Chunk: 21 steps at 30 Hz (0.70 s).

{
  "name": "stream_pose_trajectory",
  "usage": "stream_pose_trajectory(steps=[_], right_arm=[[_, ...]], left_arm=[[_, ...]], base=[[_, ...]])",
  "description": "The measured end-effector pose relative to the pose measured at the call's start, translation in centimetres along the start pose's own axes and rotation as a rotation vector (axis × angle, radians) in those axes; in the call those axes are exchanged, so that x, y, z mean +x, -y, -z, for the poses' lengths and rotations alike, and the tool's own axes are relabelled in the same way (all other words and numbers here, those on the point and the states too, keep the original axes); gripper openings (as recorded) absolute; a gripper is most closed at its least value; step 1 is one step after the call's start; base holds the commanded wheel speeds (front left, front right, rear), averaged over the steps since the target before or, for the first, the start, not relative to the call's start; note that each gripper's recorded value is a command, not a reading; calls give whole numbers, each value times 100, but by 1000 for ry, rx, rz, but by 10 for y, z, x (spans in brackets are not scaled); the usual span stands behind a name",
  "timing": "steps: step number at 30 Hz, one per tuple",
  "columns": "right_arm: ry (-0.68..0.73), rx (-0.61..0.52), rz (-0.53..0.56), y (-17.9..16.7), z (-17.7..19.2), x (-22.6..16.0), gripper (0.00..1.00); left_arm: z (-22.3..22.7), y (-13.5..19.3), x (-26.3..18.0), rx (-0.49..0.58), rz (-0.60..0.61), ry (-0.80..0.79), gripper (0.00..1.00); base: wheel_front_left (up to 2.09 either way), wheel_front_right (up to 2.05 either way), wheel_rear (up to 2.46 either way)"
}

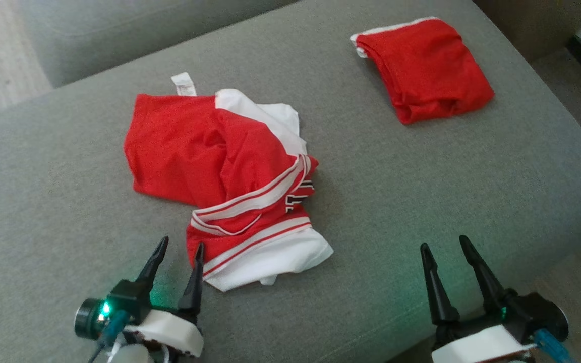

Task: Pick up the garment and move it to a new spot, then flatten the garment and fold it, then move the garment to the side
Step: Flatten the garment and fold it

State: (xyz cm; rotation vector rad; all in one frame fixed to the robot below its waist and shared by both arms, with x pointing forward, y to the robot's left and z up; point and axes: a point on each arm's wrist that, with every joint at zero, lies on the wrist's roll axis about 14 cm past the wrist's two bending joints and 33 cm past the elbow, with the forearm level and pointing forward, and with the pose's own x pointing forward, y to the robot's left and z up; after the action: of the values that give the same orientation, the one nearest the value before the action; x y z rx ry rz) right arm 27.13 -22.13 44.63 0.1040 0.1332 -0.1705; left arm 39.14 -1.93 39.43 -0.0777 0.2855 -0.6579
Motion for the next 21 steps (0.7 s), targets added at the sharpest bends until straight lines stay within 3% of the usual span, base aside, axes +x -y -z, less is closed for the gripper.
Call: stream_pose_trajectory(steps=[9,10,11,21], right_arm=[[-23,-15,24,5,3,5,100],[-21,-16,26,6,2,5,100],[-22,-17,28,6,2,5,100],[-17,-10,31,5,1,0,100]], left_arm=[[36,14,22,-10,115,-124,100],[36,17,23,-11,133,-124,25],[36,20,24,-14,151,-128,0],[5,84,26,-45,412,-77,0]], base=[[0,0,0],[0,0,0],[0,0,0],[0,0,0]])
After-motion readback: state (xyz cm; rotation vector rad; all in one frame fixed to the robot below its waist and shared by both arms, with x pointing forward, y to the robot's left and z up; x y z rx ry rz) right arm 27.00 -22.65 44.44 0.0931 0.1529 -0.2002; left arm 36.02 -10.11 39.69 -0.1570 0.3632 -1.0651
